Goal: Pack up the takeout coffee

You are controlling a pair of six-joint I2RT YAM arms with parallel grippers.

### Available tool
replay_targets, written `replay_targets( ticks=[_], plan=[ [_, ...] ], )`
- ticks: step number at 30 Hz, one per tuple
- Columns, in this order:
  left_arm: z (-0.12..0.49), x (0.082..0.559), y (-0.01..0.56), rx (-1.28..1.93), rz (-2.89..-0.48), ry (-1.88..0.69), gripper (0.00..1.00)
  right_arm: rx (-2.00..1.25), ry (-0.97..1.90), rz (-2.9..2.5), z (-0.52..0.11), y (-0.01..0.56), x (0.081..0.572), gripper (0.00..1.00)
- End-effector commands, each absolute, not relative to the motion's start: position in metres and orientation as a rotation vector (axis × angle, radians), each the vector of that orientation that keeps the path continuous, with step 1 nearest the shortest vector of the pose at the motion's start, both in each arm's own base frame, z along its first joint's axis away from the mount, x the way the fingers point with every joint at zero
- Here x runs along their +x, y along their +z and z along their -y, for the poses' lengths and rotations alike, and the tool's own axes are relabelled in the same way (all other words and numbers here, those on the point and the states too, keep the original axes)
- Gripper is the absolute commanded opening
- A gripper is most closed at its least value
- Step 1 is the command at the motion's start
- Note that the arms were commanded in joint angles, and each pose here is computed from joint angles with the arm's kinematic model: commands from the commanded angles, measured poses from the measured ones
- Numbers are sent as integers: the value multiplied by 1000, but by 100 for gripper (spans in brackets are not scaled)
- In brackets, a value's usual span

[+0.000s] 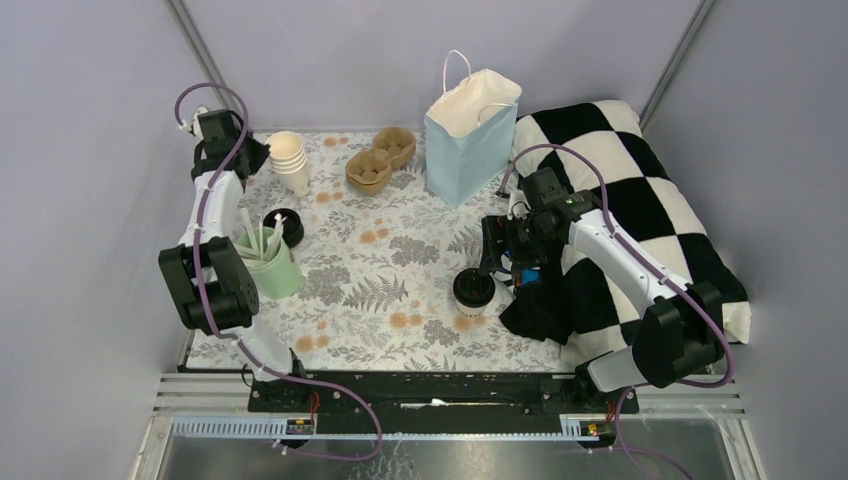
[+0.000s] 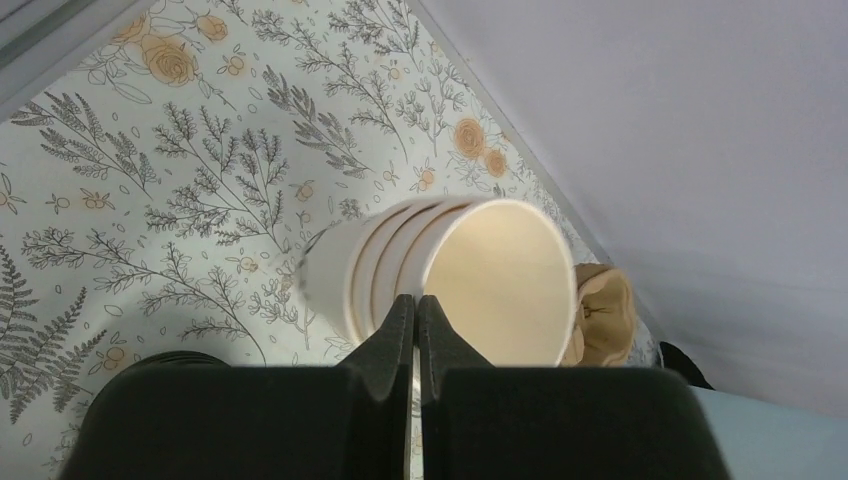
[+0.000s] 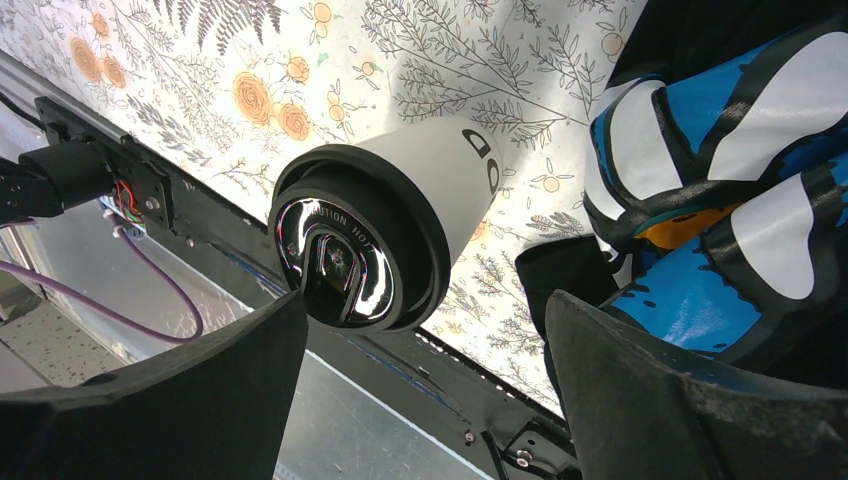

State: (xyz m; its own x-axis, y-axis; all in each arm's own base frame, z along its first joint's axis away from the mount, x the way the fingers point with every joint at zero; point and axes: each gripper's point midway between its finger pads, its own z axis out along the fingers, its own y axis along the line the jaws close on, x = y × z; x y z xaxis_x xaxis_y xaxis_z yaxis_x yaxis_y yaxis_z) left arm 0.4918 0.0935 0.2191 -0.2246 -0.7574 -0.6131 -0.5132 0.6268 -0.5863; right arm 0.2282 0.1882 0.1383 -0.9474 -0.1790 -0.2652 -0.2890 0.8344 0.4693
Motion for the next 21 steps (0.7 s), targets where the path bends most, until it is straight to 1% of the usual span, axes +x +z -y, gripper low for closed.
replay_targets(
  ticks=[1, 2, 4, 5, 6, 7, 8, 9, 10, 11, 14, 16, 18, 19, 21],
  plan=[
    [-72, 502, 254, -861, -1818, -403, 0, -406, 796, -2785, -194, 145, 227, 94],
    [-69, 504, 257, -842, -1795, -415, 0, -402, 786, -2780, -193, 146, 228, 94],
    [-82, 499, 214, -1023, -1888, -489, 0, -395, 796, -2768, -194, 145, 229, 95],
    [-78, 499, 211, -1027, -1886, -563, 0, -399, 805, -2774, -195, 143, 227, 94],
    [-71, 500, 223, -964, -1855, -554, 0, -401, 806, -2780, -195, 143, 226, 94],
    [-66, 499, 239, -902, -1839, -480, 0, -403, 798, -2786, -194, 144, 226, 94],
    [-67, 497, 240, -884, -1862, -417, 0, -404, 790, -2782, -193, 145, 227, 94],
    [-73, 493, 227, -923, -1909, -412, 0, -403, 780, -2773, -193, 146, 229, 95],
    [-77, 491, 215, -972, -1933, -468, 0, -402, 778, -2768, -193, 146, 231, 95],
    [-77, 490, 218, -967, -1912, -532, 0, -403, 781, -2769, -194, 146, 231, 95],
    [-71, 485, 236, -869, -1851, -568, 0, -404, 777, -2773, -193, 147, 231, 95],
    [-65, 482, 234, -848, -1840, -635, 0, -397, 764, -2764, -193, 149, 234, 96],
    [-53, 481, 249, -791, -1798, -715, 0, -394, 756, -2759, -193, 151, 236, 97],
    [-47, 480, 258, -764, -1787, -720, 0, -391, 749, -2758, -192, 152, 238, 98],
    [-43, 477, 252, -783, -1836, -674, 0, -383, 746, -2748, -193, 156, 240, 99]
  ],
)
